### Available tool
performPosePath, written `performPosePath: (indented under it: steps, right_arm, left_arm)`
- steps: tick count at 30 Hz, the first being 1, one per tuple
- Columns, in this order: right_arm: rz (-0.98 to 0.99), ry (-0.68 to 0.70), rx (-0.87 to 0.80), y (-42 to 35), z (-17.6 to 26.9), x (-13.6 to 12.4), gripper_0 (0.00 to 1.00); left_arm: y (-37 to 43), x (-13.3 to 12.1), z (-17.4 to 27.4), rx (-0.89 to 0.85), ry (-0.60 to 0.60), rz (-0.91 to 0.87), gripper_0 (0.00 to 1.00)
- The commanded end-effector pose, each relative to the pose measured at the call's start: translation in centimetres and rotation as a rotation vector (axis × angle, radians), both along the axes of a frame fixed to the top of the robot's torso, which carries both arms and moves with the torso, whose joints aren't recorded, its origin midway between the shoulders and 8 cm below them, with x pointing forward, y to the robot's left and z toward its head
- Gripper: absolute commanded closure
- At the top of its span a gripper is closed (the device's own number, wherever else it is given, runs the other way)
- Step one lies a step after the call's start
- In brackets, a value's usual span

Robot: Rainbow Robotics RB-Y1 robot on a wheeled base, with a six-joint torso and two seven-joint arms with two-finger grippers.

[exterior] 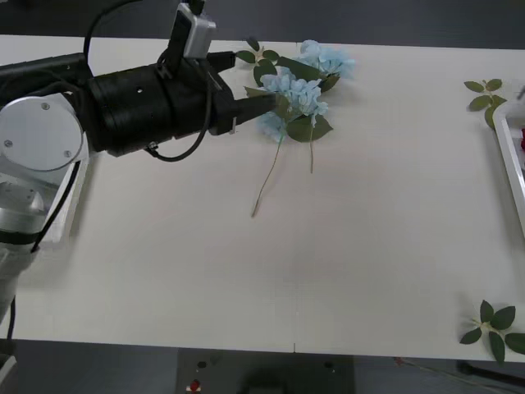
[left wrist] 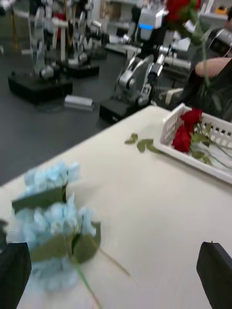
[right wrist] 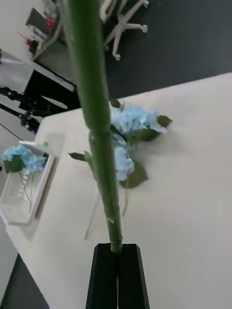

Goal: Put the red flowers into the right box and the blue flowers into the left box

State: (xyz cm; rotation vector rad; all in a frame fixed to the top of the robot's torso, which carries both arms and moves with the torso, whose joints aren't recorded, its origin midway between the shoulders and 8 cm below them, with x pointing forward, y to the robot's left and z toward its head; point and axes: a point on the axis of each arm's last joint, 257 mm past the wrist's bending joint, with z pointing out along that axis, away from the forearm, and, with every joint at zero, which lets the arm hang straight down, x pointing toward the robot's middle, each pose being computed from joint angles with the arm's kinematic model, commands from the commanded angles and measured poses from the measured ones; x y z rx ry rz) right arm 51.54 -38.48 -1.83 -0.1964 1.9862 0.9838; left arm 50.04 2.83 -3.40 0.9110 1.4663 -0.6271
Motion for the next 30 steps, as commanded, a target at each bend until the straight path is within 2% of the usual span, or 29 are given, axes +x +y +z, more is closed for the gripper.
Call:
performPosePath:
  steps: [1,11,15,16,22,26,30]
  right_arm:
    - [-0.095,0.053,-0.116,-6.9,1.9,-1.5,1.0]
    - [-0.353,0.374,-0.413,-20.4,-1.8,-8.3,1.0]
    - [-0.431,0.456,-0.496,-23.9,-3.6,-10.0,1.0]
    - [-0.491,0.511,-0.556,-26.5,-4.8,-11.3,1.0]
    - [-0.65,0.638,-0.66,-32.6,-8.5,-14.8,1.0]
    - [-0.707,0.676,-0.703,-34.6,-11.3,-15.6,1.0]
    - [-0.727,0.642,-0.742,-34.9,-13.7,-13.7,1.0]
  left_arm:
    - [3.8,0.8,-1.8,0.115,0.093,0.071,0.0]
    - [10.4,2.6,-8.2,0.426,0.281,0.294,0.0]
    - [10.9,3.1,-9.4,0.466,0.293,0.353,0.0]
    - [10.5,3.8,-9.8,0.474,0.285,0.393,0.0]
    - [7.4,4.4,-10.8,0.472,0.283,0.436,0.0]
    - [4.5,5.2,-11.7,0.471,0.277,0.444,0.0]
    - [2.0,6.9,-12.6,0.462,0.241,0.459,0.0]
